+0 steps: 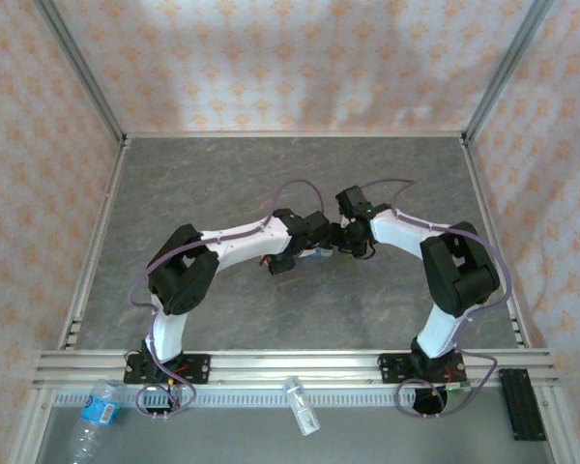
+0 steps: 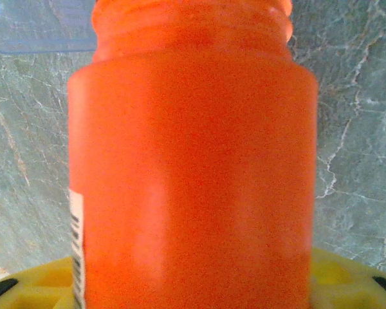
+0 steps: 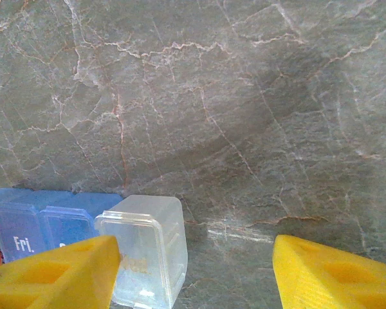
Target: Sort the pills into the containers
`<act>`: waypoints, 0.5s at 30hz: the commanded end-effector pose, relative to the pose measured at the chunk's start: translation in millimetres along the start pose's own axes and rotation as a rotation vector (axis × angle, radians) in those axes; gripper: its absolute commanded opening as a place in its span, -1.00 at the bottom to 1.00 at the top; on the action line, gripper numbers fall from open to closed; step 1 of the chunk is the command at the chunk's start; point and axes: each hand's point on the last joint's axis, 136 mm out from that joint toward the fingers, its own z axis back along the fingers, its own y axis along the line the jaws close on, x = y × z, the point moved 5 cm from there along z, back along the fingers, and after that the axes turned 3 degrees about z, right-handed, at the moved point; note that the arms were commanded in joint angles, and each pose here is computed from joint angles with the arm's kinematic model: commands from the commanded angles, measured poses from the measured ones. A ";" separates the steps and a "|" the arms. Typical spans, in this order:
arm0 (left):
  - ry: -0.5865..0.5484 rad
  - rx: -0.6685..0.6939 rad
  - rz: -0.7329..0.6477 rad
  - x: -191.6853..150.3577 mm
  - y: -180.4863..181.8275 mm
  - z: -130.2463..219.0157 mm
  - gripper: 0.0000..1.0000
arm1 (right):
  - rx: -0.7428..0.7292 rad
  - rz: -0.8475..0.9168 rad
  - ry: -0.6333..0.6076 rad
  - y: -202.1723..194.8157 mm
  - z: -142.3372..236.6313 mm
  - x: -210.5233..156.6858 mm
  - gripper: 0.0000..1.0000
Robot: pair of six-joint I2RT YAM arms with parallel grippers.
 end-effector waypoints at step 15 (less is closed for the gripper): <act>-0.001 -0.130 0.034 -13.5 -7.8 -4.4 -1.00 | -0.048 -0.009 0.031 -6.0 -4.8 -5.7 0.29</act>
